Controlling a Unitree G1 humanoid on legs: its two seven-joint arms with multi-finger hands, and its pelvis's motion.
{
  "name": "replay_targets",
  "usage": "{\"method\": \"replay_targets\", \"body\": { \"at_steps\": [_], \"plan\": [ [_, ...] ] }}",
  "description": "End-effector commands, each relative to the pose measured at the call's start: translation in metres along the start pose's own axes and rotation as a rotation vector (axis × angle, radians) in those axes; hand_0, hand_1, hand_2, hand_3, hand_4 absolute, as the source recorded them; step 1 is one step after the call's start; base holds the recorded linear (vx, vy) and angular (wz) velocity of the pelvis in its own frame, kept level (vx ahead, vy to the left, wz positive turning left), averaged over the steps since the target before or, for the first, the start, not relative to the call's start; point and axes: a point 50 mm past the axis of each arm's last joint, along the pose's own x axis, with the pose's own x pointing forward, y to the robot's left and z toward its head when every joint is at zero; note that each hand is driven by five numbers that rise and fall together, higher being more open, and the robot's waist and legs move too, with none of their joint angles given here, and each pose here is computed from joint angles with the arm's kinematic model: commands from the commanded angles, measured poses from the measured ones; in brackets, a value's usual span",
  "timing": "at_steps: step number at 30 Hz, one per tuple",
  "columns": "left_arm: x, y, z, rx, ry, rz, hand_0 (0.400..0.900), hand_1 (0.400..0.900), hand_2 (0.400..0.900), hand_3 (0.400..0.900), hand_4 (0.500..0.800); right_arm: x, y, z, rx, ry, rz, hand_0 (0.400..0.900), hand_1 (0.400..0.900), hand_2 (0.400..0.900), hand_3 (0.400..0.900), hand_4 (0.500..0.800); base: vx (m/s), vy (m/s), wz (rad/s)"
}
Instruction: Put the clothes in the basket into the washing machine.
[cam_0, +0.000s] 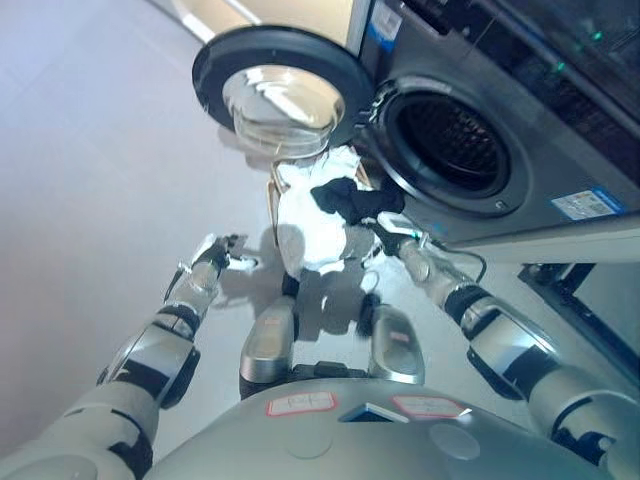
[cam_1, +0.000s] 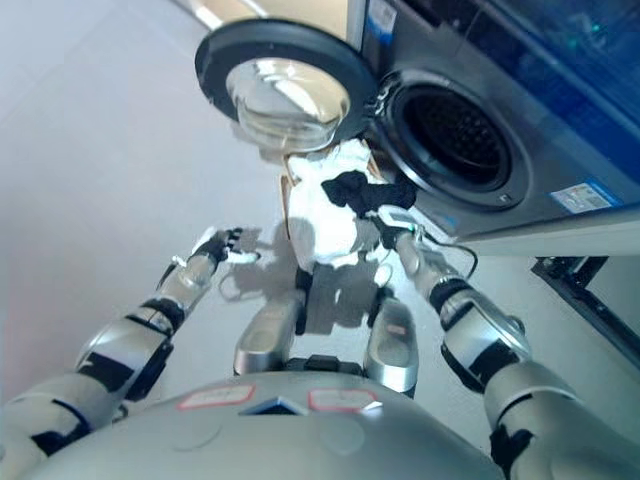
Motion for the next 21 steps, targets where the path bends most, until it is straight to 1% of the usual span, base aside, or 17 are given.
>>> {"method": "replay_targets", "body": {
  "at_steps": [1, 3, 4, 5, 6, 7, 8, 9, 10, 11, 12, 14, 15, 16, 18, 19, 21],
  "plan": [
    [0.003, 0.045, 0.006, -0.006, -0.021, 0.15, 0.9, 0.9, 0.9, 0.9, 0.8, 0.011, -0.039, 0.05, -0.031, -0.159, -0.133, 0.9, 0.9, 0.9, 0.9, 0.8, 0.037, -0.255, 1.01],
    [0.007, 0.064, 0.032, -0.031, -0.094, 0.217, 0.9, 0.9, 0.9, 0.9, 0.8, 0.011, -0.058, 0.058, -0.064, -0.186, -0.183, 0.9, 0.9, 0.9, 0.9, 0.8, -0.046, -0.256, 1.27],
    [0.007, 0.064, 0.041, -0.047, -0.127, 0.233, 0.9, 0.9, 0.9, 0.9, 0.8, 0.01, -0.051, 0.054, -0.065, -0.18, -0.182, 0.9, 0.9, 0.9, 0.9, 0.8, -0.089, -0.289, 1.3],
    [0.007, 0.069, 0.047, -0.062, -0.146, 0.258, 0.9, 0.9, 0.9, 0.9, 0.8, 0.007, -0.058, 0.041, -0.081, -0.16, -0.217, 0.9, 0.9, 0.9, 0.9, 0.8, -0.11, -0.27, 1.26],
    [0.007, 0.079, 0.057, -0.085, -0.173, 0.288, 0.9, 0.9, 0.9, 0.9, 0.8, 0.004, -0.078, 0.041, -0.083, -0.184, -0.263, 0.9, 0.9, 0.9, 0.9, 0.8, -0.132, -0.228, 0.42],
    [0.006, 0.049, 0.127, -0.071, -0.322, 0.28, 0.9, 0.9, 0.9, 0.9, 0.8, 0.004, -0.087, 0.087, -0.132, -0.331, -0.296, 0.9, 0.9, 0.9, 0.9, 0.8, -0.128, -0.193, 0.0],
    [0.004, 0.053, 0.091, -0.049, -0.321, 0.293, 0.9, 0.9, 0.9, 0.9, 0.8, -0.002, -0.106, 0.081, -0.132, -0.342, -0.398, 0.9, 0.9, 0.9, 0.9, 0.8, -0.059, -0.111, -0.42],
    [0.004, 0.052, 0.09, -0.049, -0.319, 0.292, 0.9, 0.9, 0.9, 0.9, 0.8, -0.002, -0.106, 0.081, -0.131, -0.342, -0.396, 0.9, 0.9, 0.9, 0.9, 0.8, -0.029, -0.135, 0.3],
    [-0.003, 0.047, 0.04, -0.058, -0.254, 0.294, 0.9, 0.9, 0.9, 0.9, 0.8, -0.005, -0.115, 0.073, -0.103, -0.339, -0.447, 0.9, 0.9, 0.9, 0.9, 0.8, 0.048, -0.116, 0.22],
    [-0.008, 0.043, 0.014, -0.069, -0.204, 0.289, 0.9, 0.9, 0.9, 0.9, 0.8, -0.006, -0.128, 0.064, -0.128, -0.317, -0.478, 0.9, 0.9, 0.9, 0.9, 0.8, 0.05, -0.122, 0.23],
    [-0.01, 0.045, 0.01, -0.065, -0.208, 0.298, 0.9, 0.9, 0.9, 0.9, 0.8, -0.008, -0.139, 0.063, -0.138, -0.309, -0.514, 0.9, 0.9, 0.9, 0.9, 0.8, 0.045, -0.069, -0.01],
    [-0.007, 0.048, 0.011, -0.03, -0.187, 0.322, 0.9, 0.9, 0.9, 0.9, 0.8, -0.011, -0.168, 0.066, -0.183, -0.287, -0.628, 0.9, 0.9, 0.9, 0.9, 0.8, -0.04, -0.036, -0.03],
    [-0.007, 0.048, 0.011, -0.031, -0.187, 0.322, 0.9, 0.9, 0.9, 0.9, 0.8, -0.011, -0.168, 0.067, -0.184, -0.287, -0.629, 0.9, 0.9, 0.9, 0.9, 0.8, -0.028, -0.034, 0.02],
    [-0.006, 0.054, 0.015, -0.027, -0.189, 0.352, 0.9, 0.9, 0.9, 0.9, 0.8, -0.012, -0.176, 0.07, -0.207, -0.291, -0.662, 0.9, 0.9, 0.9, 0.9, 0.8, -0.02, -0.031, 0.09],
    [-0.004, 0.062, 0.023, -0.022, -0.195, 0.381, 0.9, 0.9, 0.9, 0.9, 0.8, -0.012, -0.191, 0.063, -0.257, -0.221, -0.712, 0.9, 0.9, 0.9, 0.9, 0.8, -0.034, -0.018, 0.14],
    [-0.003, 0.066, 0.028, -0.034, -0.204, 0.398, 0.9, 0.9, 0.9, 0.9, 0.8, -0.016, -0.209, 0.063, -0.299, -0.184, -0.761, 0.9, 0.9, 0.9, 0.9, 0.8, -0.027, 0.013, 0.08],
    [-0.002, 0.066, 0.035, -0.035, -0.223, 0.406, 0.9, 0.9, 0.9, 0.9, 0.8, -0.018, -0.215, 0.059, -0.319, -0.152, -0.798, 0.9, 0.9, 0.9, 0.9, 0.8, -0.045, 0.009, 0.09]
  ]
}}
